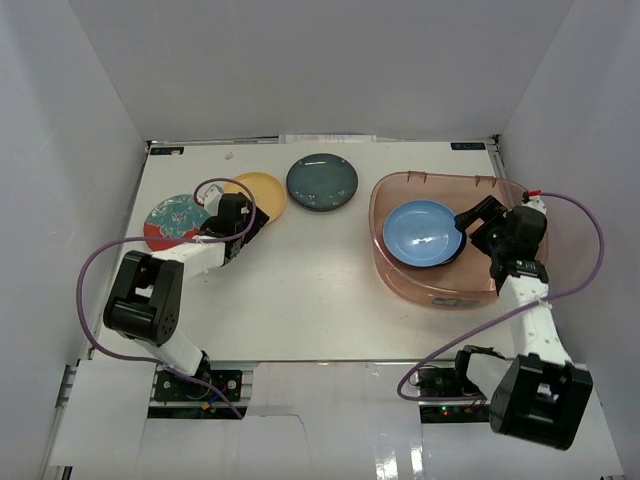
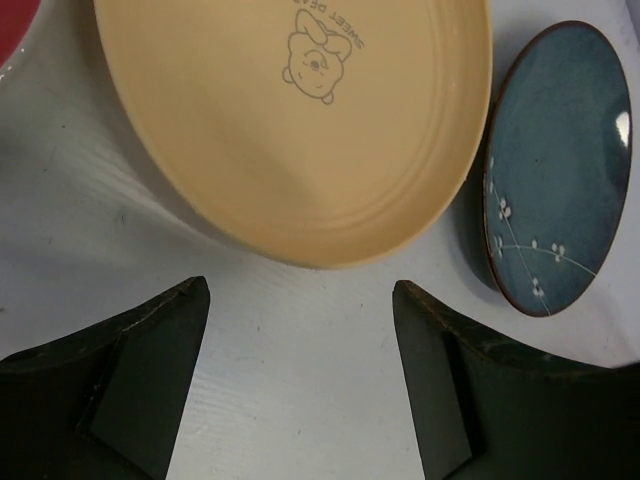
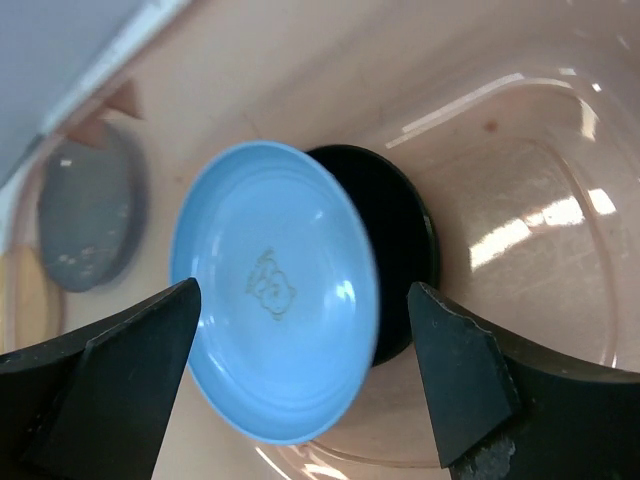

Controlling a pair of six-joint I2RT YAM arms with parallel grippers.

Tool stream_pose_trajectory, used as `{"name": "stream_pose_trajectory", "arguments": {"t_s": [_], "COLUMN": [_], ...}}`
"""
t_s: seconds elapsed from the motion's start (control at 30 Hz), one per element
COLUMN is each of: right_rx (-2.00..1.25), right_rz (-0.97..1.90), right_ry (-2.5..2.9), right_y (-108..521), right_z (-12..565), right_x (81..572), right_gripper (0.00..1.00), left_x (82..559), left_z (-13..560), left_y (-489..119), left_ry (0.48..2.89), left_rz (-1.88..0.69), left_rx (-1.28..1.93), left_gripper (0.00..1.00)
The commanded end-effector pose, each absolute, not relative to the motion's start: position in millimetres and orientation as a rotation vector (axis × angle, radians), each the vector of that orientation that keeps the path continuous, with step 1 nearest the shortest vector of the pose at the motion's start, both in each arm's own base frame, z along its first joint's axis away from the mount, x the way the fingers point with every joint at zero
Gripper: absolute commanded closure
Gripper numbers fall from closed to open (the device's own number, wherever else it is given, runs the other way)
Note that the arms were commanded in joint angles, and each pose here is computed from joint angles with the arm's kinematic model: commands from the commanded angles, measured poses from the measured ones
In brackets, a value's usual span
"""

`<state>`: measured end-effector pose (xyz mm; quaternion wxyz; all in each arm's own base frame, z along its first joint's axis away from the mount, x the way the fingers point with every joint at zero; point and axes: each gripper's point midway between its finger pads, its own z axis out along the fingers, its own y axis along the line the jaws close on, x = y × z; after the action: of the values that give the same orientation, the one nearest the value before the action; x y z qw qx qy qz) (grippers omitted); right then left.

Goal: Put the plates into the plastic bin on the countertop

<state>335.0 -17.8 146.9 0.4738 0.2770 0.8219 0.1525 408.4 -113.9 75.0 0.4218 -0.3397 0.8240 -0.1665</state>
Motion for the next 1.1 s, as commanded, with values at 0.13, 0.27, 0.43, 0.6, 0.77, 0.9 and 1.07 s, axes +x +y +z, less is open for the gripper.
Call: {"name": "stream_pose_trajectory", "arguments": {"t_s": [0.13,0.27,0.43,0.6,0.77,0.9,1.07], "right_rx": [0.466,0.366,0.325,0.316,0.266,0.178,0.067], "right_rz": [0.557,0.631,0.664,0.699,0.743,0.781,0.865], "right_ry": [1.844,1.861,1.840,1.844,1.816,1.776,1.798], "right_y": [21.7,45.8,55.3,60.6,70.2,80.6,100.6], "right_z": [202.1,196.6,196.0,198.7,224.3,257.8,268.4], "right_x": [305.6,282.3,262.8,261.8,255.6,246.9,239.1], "right_gripper": [0.13,0.16,0.17,0.18,0.18,0.16,0.15], "left_x": [434.6,445.2,443.6,428.8,401.3,386.8,378.1], "left_z": [64.2,50.1,49.0,56.7,67.2,83.4,153.4], "left_y": [-114.0,-114.1,-107.0,-88.9,-70.0,-58.0,-60.6], "left_ry": [2.074,2.098,2.113,2.110,2.109,2.087,1.952], "left_rz": [-0.401,-0.360,-0.300,-0.189,-0.101,-0.053,-0.179], "left_rx": [-0.867,-0.863,-0.826,-0.808,-0.789,-0.761,-0.704], "left_gripper": [0.18,0.20,0.48,0.75,1.00,1.00,1.00]}}
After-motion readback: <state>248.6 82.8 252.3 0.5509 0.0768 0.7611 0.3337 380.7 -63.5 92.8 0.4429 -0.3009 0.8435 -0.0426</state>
